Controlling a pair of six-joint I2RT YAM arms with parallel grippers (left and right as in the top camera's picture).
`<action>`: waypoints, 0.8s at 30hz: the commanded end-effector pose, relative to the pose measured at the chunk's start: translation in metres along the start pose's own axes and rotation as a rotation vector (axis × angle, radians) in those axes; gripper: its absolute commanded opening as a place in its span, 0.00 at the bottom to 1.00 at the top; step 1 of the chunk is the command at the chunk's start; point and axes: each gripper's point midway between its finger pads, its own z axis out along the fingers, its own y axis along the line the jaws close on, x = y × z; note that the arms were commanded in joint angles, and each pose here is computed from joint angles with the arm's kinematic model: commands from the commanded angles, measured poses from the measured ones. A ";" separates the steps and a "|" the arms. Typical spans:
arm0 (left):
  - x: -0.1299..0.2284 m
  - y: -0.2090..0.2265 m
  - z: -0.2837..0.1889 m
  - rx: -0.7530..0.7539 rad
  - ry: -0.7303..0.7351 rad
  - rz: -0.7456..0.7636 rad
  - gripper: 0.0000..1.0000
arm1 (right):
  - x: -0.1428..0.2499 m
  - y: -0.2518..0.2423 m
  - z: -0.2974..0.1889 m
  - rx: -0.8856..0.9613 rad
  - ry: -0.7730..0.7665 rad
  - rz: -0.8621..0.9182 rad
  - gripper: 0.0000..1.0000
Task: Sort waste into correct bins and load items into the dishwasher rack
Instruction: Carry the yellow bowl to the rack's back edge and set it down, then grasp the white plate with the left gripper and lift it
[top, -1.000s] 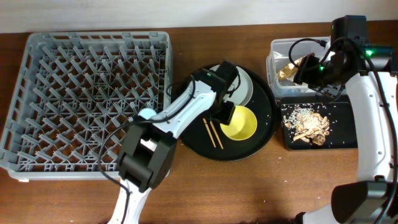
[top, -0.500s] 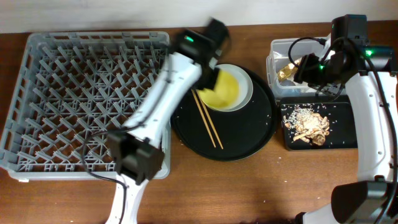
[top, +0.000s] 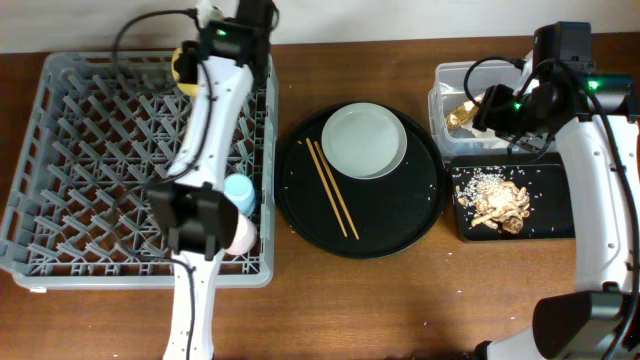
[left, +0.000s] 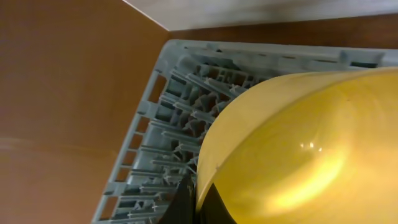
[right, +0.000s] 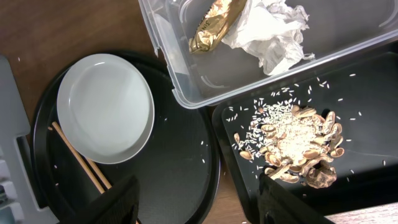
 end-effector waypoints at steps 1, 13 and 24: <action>-0.002 -0.004 -0.003 -0.135 -0.056 -0.029 0.00 | -0.003 -0.002 -0.001 0.016 -0.012 -0.012 0.62; 0.026 -0.087 -0.021 -0.037 -0.056 0.112 0.00 | -0.003 -0.004 -0.001 0.028 -0.013 -0.012 0.62; 0.071 -0.121 -0.034 0.198 0.122 0.249 0.56 | -0.003 -0.004 -0.001 0.028 -0.013 -0.012 0.62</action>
